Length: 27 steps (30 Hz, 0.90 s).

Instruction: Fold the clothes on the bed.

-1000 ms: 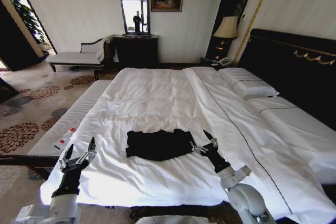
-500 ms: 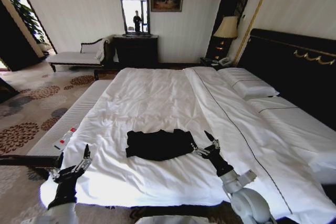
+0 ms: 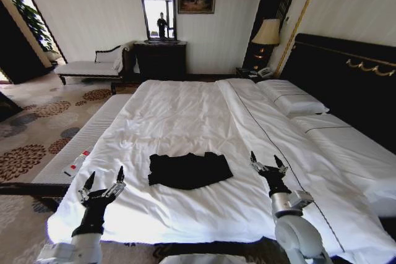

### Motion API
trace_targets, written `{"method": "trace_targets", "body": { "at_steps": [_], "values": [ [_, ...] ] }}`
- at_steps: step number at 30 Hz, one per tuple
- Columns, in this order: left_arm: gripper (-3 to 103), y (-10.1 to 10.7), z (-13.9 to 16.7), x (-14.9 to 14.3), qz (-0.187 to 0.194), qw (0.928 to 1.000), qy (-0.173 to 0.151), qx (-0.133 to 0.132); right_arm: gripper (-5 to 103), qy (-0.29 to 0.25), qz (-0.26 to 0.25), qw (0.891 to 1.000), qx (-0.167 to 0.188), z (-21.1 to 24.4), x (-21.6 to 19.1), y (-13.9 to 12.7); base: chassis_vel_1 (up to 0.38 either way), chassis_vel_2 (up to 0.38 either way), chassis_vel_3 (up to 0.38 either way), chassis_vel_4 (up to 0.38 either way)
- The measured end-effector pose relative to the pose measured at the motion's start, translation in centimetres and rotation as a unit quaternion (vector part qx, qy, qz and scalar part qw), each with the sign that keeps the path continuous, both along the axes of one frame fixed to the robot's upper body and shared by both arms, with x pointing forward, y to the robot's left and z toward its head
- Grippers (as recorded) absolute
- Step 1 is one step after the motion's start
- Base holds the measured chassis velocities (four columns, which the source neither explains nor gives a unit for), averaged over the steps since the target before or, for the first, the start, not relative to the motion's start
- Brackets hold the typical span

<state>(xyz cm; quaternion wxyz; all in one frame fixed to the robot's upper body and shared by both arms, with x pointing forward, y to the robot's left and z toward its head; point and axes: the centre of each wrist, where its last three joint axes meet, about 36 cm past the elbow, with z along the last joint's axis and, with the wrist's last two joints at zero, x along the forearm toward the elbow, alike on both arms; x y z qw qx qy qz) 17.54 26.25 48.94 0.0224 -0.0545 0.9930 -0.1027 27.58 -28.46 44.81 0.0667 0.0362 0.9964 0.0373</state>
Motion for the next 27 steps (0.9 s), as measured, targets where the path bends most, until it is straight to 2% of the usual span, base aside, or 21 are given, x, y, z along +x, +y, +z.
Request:
{"method": "trace_targets", "body": {
  "at_steps": [3,5,9,16,19,27],
  "values": [
    [100,0.2,0.3,0.2,-0.011,0.9999,0.009,-0.010,100,-0.025,0.007,1.000,-0.005,-0.2,0.0,-0.3,0.000,0.000,0.000,0.000],
    [100,0.7,0.6,0.5,-0.027,0.9992,0.014,-0.026,100,-0.029,0.010,1.000,0.005,-0.1,-0.1,-0.2,0.000,0.000,0.000,0.000],
    [100,1.6,1.2,1.2,-0.048,0.9980,0.020,-0.037,100,-0.033,0.012,0.999,0.018,0.2,-0.4,-0.2,0.000,0.000,0.000,0.000],
    [100,3.1,2.2,2.0,-0.091,0.9952,0.026,-0.023,100,-0.037,0.006,0.999,0.020,1.0,-0.8,-0.7,0.000,0.000,0.000,0.000],
    [100,3.6,2.6,2.4,-0.109,0.9937,0.025,0.002,100,-0.041,0.003,0.999,0.007,1.1,-0.7,-1.5,0.000,0.000,0.000,0.000],
    [100,5.4,2.2,3.0,-0.105,0.9939,0.016,0.027,100,-0.038,0.005,0.999,-0.006,1.6,0.1,-3.3,0.000,0.000,0.000,0.000]
  ]
}}
